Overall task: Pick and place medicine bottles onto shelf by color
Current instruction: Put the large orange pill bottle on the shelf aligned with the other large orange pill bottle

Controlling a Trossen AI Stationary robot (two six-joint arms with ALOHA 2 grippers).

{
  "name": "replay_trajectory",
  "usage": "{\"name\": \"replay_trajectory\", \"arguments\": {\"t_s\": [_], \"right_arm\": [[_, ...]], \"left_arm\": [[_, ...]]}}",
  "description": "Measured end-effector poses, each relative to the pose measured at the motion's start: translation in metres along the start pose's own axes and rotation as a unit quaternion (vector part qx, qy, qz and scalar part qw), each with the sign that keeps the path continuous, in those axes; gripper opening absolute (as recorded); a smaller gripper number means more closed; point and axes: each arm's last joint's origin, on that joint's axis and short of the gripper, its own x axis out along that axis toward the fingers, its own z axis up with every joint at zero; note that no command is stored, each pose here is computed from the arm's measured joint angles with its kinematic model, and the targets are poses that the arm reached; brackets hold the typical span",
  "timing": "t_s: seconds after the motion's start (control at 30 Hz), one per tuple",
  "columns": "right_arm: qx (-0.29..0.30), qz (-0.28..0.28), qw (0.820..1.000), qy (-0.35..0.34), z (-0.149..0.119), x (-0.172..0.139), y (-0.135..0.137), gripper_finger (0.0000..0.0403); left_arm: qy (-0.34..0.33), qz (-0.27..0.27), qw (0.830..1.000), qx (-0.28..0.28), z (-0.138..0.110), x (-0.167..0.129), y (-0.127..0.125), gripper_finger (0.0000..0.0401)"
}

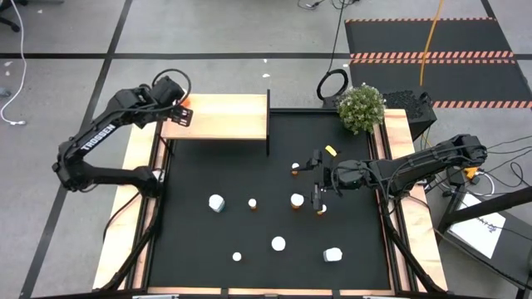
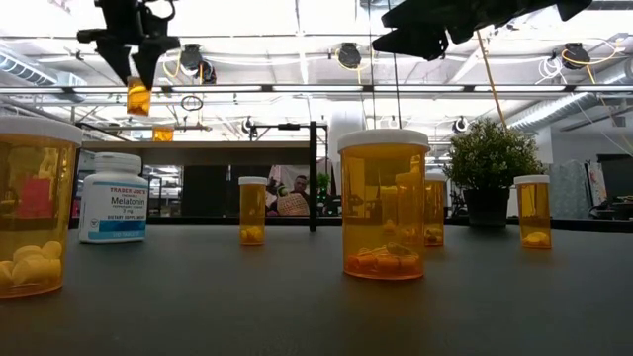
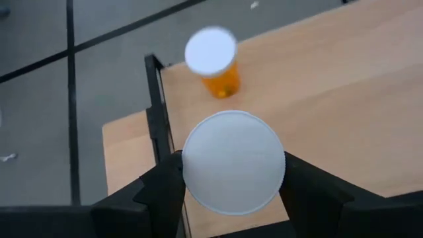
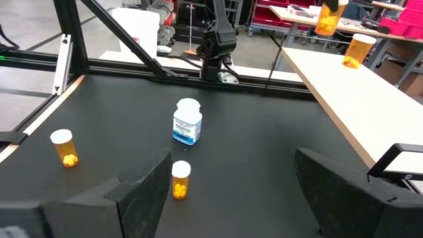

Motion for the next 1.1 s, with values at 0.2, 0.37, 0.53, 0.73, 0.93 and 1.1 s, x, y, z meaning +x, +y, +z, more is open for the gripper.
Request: {"name": "replay_trajectory", "arguments": {"t_s": [0.2, 0.37, 0.53, 0.73, 0.93, 1.1], "right_arm": [[0.0, 0.0, 1.0, 0.0, 0.0, 0.0, 0.0, 0.0311], [0.0, 0.0, 1.0, 0.0, 0.0, 0.0, 0.0, 0.0311], [0.004, 0.0, 1.0, 0.0, 0.0, 0.0, 0.0, 0.0311], [0.004, 0.0, 1.0, 0.0, 0.0, 0.0, 0.0, 0.0311], [0.004, 0.0, 1.0, 0.0, 0.0, 0.0, 0.0, 0.0311], [0.004, 0.0, 1.0, 0.0, 0.0, 0.0, 0.0, 0.0311]], "left_arm": [[0.005, 0.003, 1.0, 0.005, -0.003, 0.016, -0.004, 0.0218], [0.009, -0.009, 1.0, -0.003, -0.003, 0.023, -0.004, 0.0218], [0.028, -0.014, 1.0, -0.006, -0.007, 0.03, -0.003, 0.0218], [0.049, -0.015, 0.999, -0.001, -0.015, 0.042, -0.006, 0.0218], [0.035, -0.021, 0.999, -0.005, -0.012, 0.043, -0.008, 0.0218], [0.035, -0.021, 0.999, -0.005, -0.012, 0.043, -0.008, 0.0219]]}}
